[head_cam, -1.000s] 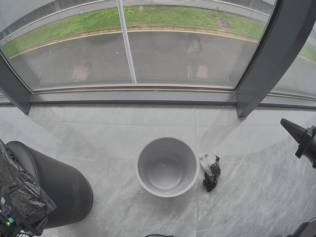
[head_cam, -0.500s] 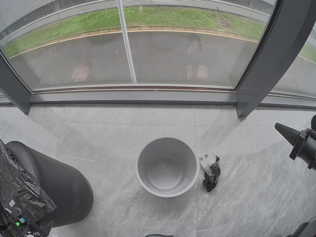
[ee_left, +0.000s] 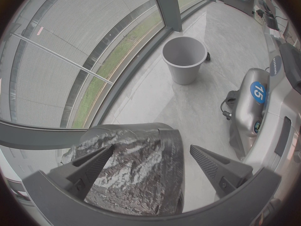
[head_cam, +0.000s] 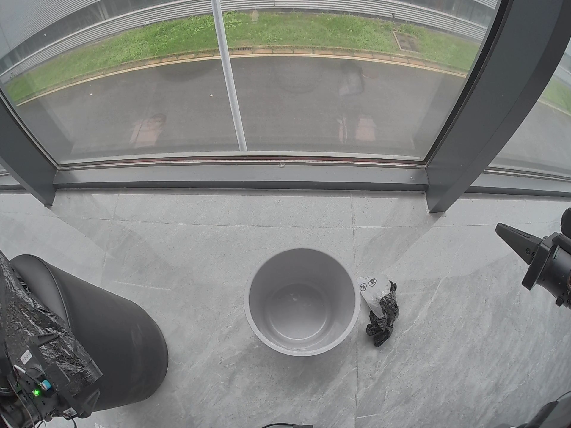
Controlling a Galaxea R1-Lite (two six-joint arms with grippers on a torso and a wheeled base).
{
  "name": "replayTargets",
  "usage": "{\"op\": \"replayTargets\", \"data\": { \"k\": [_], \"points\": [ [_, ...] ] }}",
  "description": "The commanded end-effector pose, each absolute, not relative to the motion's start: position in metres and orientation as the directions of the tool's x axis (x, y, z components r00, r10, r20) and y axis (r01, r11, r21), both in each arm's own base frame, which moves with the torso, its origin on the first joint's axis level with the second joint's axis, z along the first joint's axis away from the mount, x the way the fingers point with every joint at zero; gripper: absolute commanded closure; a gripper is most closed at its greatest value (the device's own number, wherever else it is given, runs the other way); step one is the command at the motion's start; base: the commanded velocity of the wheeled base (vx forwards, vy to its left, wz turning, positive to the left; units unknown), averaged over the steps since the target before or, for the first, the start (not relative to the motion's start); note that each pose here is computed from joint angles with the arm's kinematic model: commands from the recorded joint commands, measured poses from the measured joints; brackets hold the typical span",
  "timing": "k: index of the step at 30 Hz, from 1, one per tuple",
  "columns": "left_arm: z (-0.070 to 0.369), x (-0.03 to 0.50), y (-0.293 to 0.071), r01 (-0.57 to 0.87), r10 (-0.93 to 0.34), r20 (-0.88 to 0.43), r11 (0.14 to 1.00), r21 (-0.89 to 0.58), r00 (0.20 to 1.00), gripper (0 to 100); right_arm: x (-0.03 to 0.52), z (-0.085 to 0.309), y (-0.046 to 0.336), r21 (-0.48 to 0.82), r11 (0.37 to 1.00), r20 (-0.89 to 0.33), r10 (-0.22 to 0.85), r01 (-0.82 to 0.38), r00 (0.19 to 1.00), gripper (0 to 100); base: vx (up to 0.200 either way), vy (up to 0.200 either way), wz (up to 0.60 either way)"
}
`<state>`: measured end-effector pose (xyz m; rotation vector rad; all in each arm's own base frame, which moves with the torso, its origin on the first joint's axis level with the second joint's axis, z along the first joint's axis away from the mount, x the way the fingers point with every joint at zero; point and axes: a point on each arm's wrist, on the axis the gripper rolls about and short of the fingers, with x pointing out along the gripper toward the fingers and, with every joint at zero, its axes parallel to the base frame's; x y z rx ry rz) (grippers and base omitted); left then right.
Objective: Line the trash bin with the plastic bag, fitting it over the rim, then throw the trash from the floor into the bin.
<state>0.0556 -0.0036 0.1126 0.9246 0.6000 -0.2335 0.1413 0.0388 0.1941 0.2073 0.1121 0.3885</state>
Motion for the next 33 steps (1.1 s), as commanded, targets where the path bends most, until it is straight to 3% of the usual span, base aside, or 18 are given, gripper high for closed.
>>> {"op": "replayTargets", "data": {
  "k": [1, 11, 12, 33],
  "points": [
    [0.1077, 0.0694, -0.0046, 0.446, 0.082, -0.602, 0.593, 0.67, 0.795, 0, 0.1408, 0.1943, 0.0388, 0.221, 0.904, -0.067, 0.388, -0.365, 0.919, 100, 0.0, 0.0, 0.0],
    [0.109, 0.0746, -0.0038, 0.413, 0.142, -0.588, 0.582, 0.7, 0.796, 0, 0.1418, 0.193, 0.0391, 0.222, 0.905, -0.074, 0.388, -0.364, 0.919, 100, 0.0, 0.0, 0.0],
    [0.1088, 0.0742, -0.0037, 0.409, 0.152, -0.586, 0.58, 0.705, 0.796, 100, 0.1421, 0.1928, 0.0391, 0.222, 0.905, -0.076, 0.388, -0.363, 0.919, 100, 0.0, 0.0, 0.0],
    [0.1114, 0.0731, -0.0035, 0.382, 0.146, -0.563, 0.596, 0.707, 0.813, 100, 0.1414, 0.1929, 0.039, 0.221, 0.904, -0.073, 0.389, -0.366, 0.918, 100, 0.0, 0.0, 0.0]
  ]
}}
